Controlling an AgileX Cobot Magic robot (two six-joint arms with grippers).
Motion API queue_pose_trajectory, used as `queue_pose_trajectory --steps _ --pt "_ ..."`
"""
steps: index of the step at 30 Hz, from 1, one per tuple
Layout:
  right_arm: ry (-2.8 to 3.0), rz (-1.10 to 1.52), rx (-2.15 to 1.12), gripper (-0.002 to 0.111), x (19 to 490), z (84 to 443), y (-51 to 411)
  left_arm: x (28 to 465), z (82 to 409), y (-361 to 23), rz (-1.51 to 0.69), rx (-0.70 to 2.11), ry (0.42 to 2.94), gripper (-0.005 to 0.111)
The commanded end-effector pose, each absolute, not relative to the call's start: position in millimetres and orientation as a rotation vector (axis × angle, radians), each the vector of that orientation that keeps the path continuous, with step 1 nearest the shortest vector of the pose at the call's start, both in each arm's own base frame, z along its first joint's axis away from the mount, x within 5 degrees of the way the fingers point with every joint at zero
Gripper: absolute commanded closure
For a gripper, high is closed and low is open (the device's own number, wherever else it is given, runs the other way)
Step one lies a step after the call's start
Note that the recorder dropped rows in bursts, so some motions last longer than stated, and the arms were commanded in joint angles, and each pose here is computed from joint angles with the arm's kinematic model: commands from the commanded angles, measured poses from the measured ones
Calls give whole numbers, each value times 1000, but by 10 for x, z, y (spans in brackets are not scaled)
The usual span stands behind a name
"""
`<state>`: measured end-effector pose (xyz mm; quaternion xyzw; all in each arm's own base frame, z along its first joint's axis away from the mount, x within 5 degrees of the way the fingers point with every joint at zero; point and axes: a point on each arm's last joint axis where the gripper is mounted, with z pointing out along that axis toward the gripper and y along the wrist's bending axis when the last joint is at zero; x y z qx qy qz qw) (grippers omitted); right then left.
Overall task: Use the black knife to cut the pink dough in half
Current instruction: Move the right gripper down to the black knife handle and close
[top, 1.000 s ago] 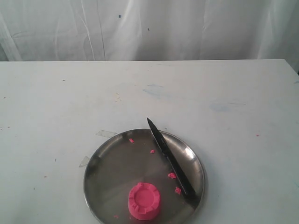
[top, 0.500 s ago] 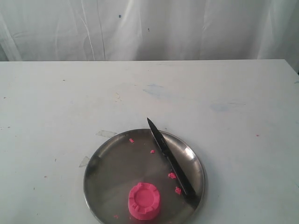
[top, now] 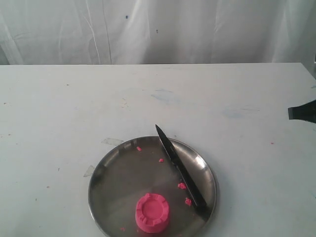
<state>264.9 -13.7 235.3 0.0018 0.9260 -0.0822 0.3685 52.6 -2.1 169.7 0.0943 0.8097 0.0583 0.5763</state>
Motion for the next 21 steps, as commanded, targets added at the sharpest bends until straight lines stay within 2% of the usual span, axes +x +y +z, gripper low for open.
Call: queue_pose_trajectory --steps 1,7,14,21 --pt "2625 -141 -154 108 2772 2431 118 524 1685 -25 125 218 1897 107" --pt "2659 203 -486 108 2748 2450 691 524 1685 -25 125 218 1897 107" --pt "2629 223 -865 108 2646 2226 1332 524 1685 -25 125 218 1897 107" --pt "2576 268 -871 108 2742 2063 1579 524 1685 -25 125 218 1897 107"
